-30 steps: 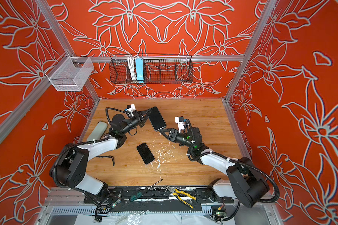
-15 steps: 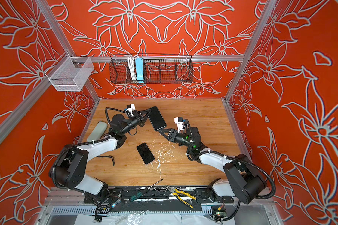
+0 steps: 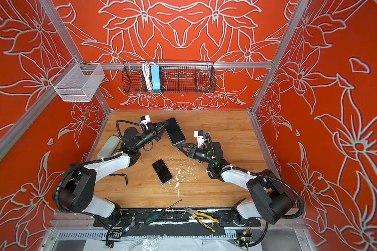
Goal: Take the phone out of the phone case
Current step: Remove the phone case from the phone.
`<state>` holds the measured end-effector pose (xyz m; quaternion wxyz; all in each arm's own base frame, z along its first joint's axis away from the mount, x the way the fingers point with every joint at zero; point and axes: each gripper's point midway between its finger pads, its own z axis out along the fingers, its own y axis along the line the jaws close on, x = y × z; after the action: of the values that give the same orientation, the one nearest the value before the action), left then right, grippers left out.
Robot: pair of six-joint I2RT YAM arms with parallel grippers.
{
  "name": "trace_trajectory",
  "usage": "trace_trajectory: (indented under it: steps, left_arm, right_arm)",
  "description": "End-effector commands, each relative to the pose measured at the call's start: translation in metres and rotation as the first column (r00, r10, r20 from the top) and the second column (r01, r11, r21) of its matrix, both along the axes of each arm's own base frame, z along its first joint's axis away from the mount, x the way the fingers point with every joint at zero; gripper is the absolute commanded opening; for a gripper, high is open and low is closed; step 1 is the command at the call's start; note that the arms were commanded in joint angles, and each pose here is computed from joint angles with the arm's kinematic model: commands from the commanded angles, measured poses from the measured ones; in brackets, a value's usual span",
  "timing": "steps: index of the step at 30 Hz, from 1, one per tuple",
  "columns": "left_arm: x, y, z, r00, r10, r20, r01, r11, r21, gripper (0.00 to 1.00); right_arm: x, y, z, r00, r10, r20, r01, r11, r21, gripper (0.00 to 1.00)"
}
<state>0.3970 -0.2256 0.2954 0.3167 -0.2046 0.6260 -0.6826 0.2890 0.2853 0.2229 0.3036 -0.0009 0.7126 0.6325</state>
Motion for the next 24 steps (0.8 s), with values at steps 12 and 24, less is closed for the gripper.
trace_trajectory:
  steps: [12, 24]
  left_arm:
    - [-0.028, -0.008, 0.045, 0.990, -0.067, 0.126, 0.076, 0.995, -0.066, 0.00]
    - [-0.027, -0.011, 0.036, 0.988, -0.081, 0.129, 0.091, 0.993, -0.070, 0.00]
  right_arm:
    - [0.010, -0.001, 0.013, 0.999, -0.013, 0.030, 0.012, 0.999, 0.031, 0.59]
    - [0.009, -0.006, 0.044, 0.995, -0.006, 0.095, -0.005, 0.994, 0.107, 0.56]
